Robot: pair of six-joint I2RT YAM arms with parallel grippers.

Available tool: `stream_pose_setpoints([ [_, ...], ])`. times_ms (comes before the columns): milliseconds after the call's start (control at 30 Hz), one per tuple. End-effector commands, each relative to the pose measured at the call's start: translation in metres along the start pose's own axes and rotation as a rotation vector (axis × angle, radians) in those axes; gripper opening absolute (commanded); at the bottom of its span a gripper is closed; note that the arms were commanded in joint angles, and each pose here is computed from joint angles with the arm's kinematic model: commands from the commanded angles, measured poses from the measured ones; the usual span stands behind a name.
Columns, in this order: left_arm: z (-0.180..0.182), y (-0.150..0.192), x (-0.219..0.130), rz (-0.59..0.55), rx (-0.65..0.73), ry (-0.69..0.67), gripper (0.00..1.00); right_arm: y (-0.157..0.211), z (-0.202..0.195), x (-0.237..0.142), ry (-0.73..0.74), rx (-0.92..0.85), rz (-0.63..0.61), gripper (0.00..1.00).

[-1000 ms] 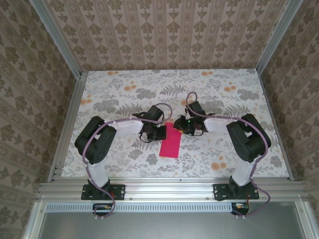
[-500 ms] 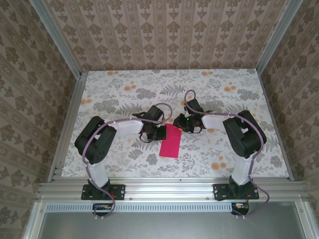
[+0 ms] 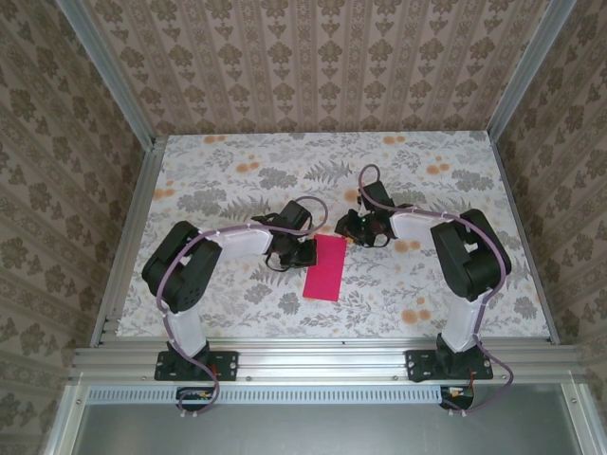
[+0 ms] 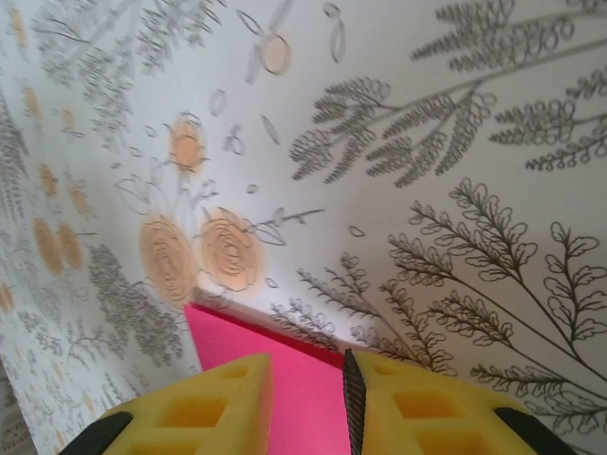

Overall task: Fold a paper plane with a square sheet of paper (pick it up from the middle)
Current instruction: Fold the square sheet of paper in half at the center of the table.

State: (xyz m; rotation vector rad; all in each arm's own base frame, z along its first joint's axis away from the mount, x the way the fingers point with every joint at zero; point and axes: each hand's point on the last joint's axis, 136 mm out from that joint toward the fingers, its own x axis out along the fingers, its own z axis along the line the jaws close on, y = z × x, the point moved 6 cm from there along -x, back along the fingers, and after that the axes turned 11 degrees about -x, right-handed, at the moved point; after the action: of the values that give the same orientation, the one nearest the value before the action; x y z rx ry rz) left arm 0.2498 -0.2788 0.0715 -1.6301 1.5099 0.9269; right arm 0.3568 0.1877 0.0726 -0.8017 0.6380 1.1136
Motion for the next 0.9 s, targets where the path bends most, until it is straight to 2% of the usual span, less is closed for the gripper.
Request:
stream_pose_setpoints([
  [0, 0.019, 0.015, 0.002, 0.05, -0.001, -0.102, 0.0, 0.019, -0.021, 0.017, 0.058, 0.038, 0.081, 0.28],
  [133, 0.02, 0.015, 0.002, 0.051, -0.002, -0.105, 0.0, 0.021, -0.026, 0.013, 0.095, 0.039, 0.072, 0.28],
  [400, 0.017, 0.016, -0.001, 0.048, 0.003, -0.09, 0.0, -0.002, 0.018, -0.036, -0.001, -0.055, -0.026, 0.3],
  [533, 0.0, 0.017, -0.016, 0.019, 0.029, -0.034, 0.09, 0.012, 0.016, -0.055, 0.029, -0.069, -0.036, 0.33],
  [667, -0.014, 0.015, -0.043, -0.053, 0.027, 0.026, 0.27, 0.041, 0.01, -0.067, 0.085, -0.105, -0.018, 0.38],
  [800, -0.013, 0.014, -0.068, -0.117, 0.025, 0.043, 0.4, 0.07, 0.006, -0.069, 0.133, -0.142, 0.027, 0.4],
  [867, -0.005, 0.012, -0.072, -0.124, -0.001, 0.053, 0.44, 0.081, 0.008, -0.067, 0.137, -0.156, 0.043, 0.4],
])
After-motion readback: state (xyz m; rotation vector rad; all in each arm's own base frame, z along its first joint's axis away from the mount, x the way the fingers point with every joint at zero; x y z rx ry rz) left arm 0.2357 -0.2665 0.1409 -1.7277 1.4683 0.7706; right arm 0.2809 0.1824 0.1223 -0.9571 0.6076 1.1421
